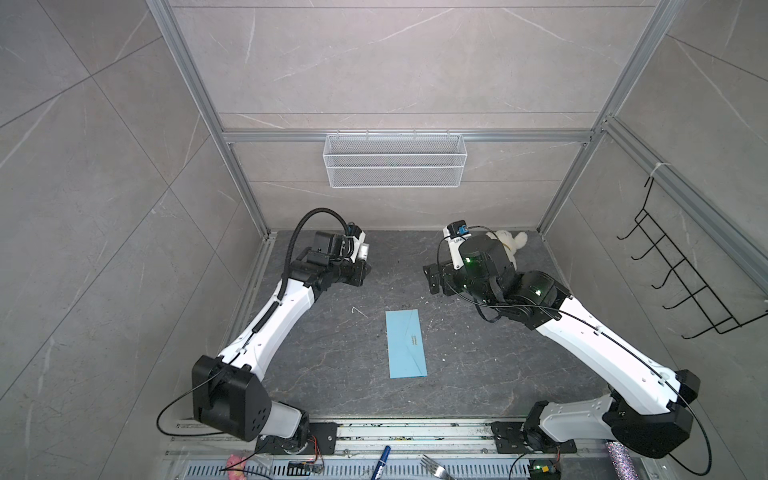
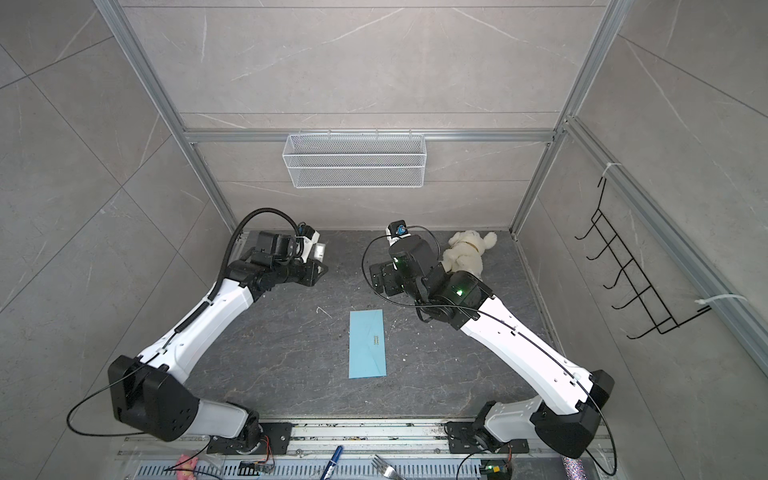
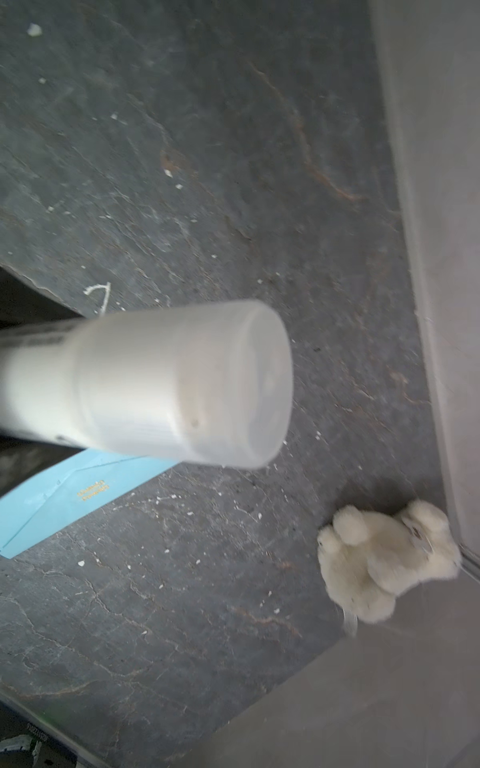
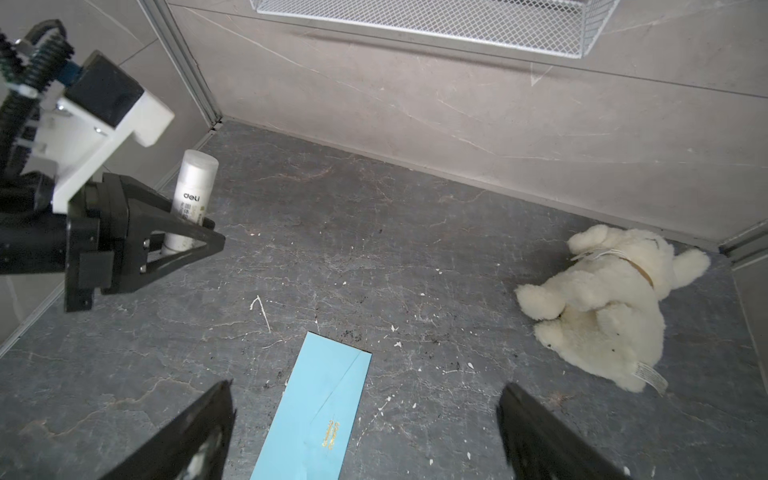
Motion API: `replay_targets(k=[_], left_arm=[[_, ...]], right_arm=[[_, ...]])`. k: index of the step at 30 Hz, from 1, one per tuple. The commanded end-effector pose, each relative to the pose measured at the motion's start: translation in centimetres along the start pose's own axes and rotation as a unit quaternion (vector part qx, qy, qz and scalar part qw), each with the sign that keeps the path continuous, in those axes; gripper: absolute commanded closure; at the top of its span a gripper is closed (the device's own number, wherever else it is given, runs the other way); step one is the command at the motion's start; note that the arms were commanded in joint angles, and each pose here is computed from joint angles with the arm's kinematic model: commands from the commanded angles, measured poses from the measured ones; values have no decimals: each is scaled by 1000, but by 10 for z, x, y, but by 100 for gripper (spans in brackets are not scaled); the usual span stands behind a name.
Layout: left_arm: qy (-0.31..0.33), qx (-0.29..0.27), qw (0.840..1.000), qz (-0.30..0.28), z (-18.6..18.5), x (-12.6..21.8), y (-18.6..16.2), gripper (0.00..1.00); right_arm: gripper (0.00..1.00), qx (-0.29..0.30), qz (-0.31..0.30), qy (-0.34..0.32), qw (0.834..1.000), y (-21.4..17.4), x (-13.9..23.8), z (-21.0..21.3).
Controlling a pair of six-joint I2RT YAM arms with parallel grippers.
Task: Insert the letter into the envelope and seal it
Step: 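Open and withdraw the right gripper while the left gripper lifts the capped stick away, then lower the capped glue stick with the left gripper and release it on the table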
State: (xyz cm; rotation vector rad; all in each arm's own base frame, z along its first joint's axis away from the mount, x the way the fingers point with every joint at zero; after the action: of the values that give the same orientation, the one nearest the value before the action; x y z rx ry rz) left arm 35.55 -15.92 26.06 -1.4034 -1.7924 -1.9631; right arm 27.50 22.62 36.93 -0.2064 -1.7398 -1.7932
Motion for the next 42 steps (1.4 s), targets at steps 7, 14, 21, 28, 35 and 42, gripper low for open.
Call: replay_targets(k=[7,14,21,28,35,42], left_arm=[[60,128,981,131,73,-33,-36,100],[81,168,965,183,103,-58,-57,100],[103,177,952,226,118,-84,-74,100],[124,172,943,255,131,-97,-83,100],[138,169,933,285,140,-111,-97,99],[147,165,927,304,145,-119,-106,95]], right_arm=[[1,-17,-23,-24,999,-6,2,-13],[1,-14,-18,-36,999,-15,1,-20],[1,-15,-14,-45,999,-24,2,-26],[1,-11,-12,-56,998,-31,2,-32],[1,-8,-5,-60,998,-38,0,-34],[1,-6,-4,-64,998,-41,0,-37]])
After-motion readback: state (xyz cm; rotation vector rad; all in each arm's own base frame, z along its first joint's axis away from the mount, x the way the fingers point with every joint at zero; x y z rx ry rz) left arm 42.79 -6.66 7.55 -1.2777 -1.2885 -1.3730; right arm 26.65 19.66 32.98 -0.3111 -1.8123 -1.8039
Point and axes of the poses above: each gripper's point midway between its finger pads, its own x axis back along the fingers, its own z axis along the line the jaws close on, y = z × x, the point moved 4 cm from there along x, back along the fingers, and after that the axes turned 7 degrees about -x, right-handed, at the moved point
